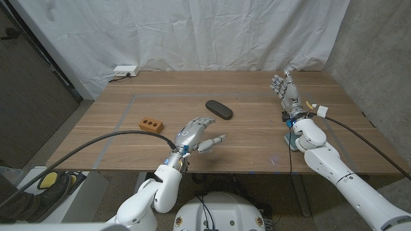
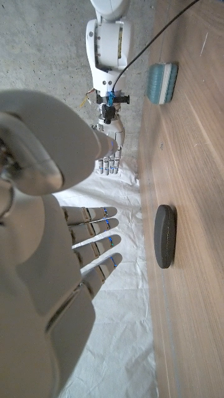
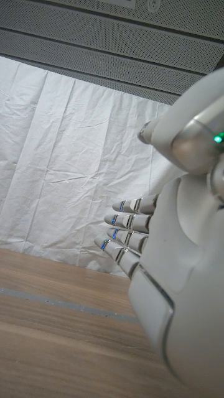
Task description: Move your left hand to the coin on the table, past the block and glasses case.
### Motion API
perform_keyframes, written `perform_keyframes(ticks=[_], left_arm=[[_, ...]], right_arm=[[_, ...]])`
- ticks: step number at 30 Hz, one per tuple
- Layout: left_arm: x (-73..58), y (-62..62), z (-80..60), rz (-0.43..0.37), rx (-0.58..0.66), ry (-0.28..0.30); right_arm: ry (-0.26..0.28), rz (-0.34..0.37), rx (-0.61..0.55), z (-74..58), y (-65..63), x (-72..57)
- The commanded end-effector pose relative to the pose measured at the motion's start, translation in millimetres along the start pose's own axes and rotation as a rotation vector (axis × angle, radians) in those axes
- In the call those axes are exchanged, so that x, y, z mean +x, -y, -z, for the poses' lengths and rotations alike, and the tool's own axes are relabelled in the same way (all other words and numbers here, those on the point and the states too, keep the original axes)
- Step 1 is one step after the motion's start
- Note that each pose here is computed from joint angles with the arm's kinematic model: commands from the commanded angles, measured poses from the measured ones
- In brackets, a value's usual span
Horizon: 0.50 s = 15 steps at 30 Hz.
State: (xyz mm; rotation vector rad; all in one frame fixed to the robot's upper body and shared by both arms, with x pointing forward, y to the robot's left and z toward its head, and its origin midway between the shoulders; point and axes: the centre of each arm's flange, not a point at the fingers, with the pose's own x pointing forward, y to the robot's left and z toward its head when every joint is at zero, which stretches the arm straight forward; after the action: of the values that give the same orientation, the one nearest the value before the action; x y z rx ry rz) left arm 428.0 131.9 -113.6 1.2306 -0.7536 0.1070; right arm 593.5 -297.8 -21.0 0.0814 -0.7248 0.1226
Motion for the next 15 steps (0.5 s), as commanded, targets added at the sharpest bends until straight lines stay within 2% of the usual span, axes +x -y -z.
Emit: perform_keyframes(ticks=[1, 15], left_arm=[[2.4, 11.7, -1.3, 0.042, -0.002, -0.021], [-1.0, 20.8, 0.6, 0.077, 0.007, -0.059]], right_arm=[[0.000, 0.004, 0.001, 0.1, 3.1, 0.2], [-0.007, 0.010, 0.009, 4.2, 6.0, -0.9]])
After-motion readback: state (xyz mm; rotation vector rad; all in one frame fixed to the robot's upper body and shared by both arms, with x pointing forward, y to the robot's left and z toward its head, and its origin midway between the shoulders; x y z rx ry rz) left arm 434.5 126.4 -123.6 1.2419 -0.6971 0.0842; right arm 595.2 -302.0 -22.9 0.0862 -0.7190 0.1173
